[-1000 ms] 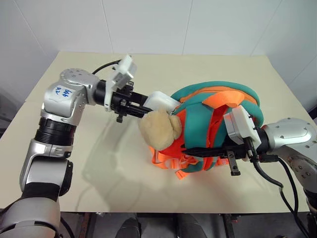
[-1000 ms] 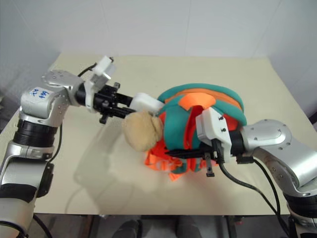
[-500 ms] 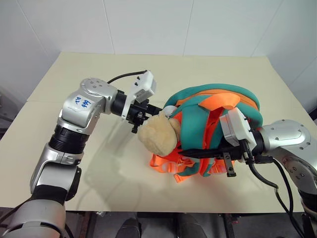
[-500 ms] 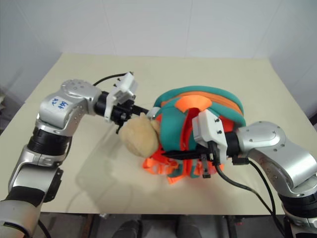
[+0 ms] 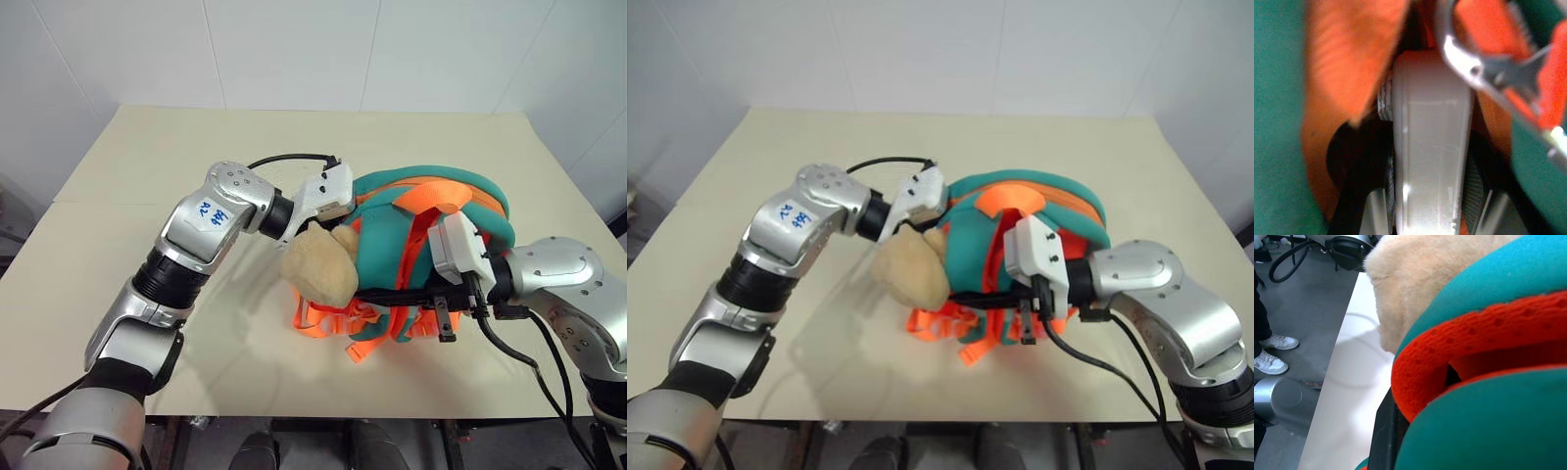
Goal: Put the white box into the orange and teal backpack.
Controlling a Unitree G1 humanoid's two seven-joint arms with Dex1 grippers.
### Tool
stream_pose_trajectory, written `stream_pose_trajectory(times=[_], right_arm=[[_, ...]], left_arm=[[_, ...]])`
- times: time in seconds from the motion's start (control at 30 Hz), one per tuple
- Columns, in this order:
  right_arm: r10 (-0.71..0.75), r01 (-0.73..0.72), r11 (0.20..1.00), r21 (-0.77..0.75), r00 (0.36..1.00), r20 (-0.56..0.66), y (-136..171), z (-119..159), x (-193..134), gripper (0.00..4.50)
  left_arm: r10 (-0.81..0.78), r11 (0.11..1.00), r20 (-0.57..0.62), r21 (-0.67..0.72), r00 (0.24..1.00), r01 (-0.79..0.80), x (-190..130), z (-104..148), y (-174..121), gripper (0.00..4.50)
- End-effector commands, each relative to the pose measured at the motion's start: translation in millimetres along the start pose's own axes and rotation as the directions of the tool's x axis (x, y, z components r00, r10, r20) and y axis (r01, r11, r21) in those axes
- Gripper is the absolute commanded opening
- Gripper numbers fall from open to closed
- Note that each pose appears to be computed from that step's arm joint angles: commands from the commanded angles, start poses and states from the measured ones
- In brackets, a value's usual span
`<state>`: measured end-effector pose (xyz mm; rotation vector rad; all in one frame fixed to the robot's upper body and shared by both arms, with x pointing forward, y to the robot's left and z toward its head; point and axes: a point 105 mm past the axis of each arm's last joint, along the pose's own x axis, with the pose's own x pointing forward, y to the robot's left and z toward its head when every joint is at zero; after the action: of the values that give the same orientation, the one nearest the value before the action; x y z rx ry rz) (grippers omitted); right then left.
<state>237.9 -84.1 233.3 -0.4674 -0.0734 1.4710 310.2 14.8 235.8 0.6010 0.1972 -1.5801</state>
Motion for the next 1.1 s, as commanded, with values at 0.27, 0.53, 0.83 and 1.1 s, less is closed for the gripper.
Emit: stream_pose_trajectory(times=[0.27,0.53,0.83,1.1], right_arm=[[-0.036,0.036,0.999,-0.037,0.999,0.012,-9,6,1,0.51],[-0.045,0.045,0.998,-0.042,0.999,0.006,-13,6,0,0.51],[-0.055,0.055,0.997,-0.045,0.998,0.001,-15,5,-2,0.51],[-0.059,0.059,0.997,-0.047,0.998,0.001,-16,4,-2,0.51]], left_arm=[[-0.066,0.997,0.006,0.046,0.998,0.065,-5,4,-15,3.17],[0.024,0.997,0.056,0.065,0.998,-0.028,-46,18,-1,4.46],[0.052,0.996,0.121,0.07,0.991,-0.061,-77,32,-6,4.46],[0.023,0.999,0.132,0.027,0.991,-0.027,-91,33,-27,4.46]])
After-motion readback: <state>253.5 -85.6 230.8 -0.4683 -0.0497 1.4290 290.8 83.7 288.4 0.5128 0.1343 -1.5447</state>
